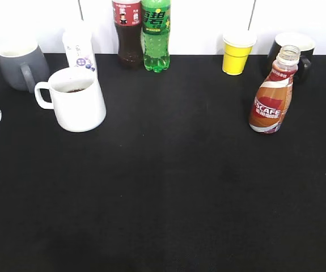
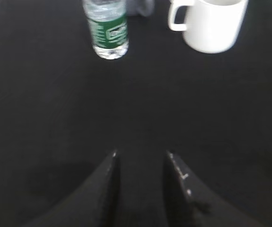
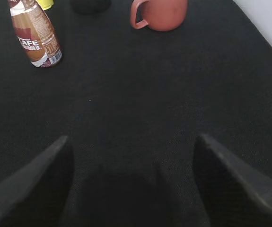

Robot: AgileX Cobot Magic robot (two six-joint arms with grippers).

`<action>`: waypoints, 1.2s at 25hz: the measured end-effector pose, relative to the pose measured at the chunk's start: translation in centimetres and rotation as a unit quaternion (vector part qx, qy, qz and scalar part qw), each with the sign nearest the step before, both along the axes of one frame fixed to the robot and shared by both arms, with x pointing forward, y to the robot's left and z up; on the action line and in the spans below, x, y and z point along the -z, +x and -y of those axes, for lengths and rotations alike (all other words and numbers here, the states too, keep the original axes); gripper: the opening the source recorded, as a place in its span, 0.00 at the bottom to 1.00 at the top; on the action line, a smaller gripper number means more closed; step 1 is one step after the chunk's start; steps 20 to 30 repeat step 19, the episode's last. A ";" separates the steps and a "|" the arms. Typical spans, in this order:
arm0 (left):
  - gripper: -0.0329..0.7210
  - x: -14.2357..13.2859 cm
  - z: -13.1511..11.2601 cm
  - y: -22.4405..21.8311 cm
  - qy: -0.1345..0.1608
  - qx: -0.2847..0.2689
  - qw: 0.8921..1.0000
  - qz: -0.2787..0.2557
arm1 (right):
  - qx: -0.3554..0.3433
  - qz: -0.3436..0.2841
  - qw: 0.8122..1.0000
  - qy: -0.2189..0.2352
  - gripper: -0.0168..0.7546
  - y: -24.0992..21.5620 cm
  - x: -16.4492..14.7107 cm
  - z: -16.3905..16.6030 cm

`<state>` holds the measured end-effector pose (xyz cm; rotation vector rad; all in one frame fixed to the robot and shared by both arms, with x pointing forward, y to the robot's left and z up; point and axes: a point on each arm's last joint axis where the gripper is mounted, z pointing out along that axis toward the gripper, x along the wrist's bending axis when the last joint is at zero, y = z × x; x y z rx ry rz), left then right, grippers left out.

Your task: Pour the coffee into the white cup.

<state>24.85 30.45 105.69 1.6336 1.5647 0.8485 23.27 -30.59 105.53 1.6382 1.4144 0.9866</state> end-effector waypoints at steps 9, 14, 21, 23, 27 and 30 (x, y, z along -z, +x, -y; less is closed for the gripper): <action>0.36 0.0 -0.1 -1.8 -0.004 -0.050 0.997 0.055 | 0.000 0.000 1.000 0.000 0.79 0.0 0.0 0.0; 0.36 0.0 -0.1 -1.8 -0.003 -0.050 0.997 0.055 | 0.000 0.000 1.000 0.000 0.79 0.0 0.0 0.0; 0.36 0.0 -0.1 -1.8 -0.003 -0.050 0.997 0.055 | 0.000 0.000 1.000 0.000 0.79 0.0 0.0 0.0; 0.36 0.0 -0.1 -1.8 -0.003 -0.050 0.997 0.055 | 0.000 0.000 1.000 0.000 0.79 0.0 0.0 0.0; 0.36 0.0 -0.1 -1.8 -0.003 -0.050 0.997 0.055 | 0.000 0.000 1.000 0.000 0.79 0.0 0.0 0.0; 0.36 0.0 -0.1 -1.8 -0.003 -0.050 0.997 0.055 | 0.000 0.000 1.000 0.000 0.79 0.0 0.0 0.0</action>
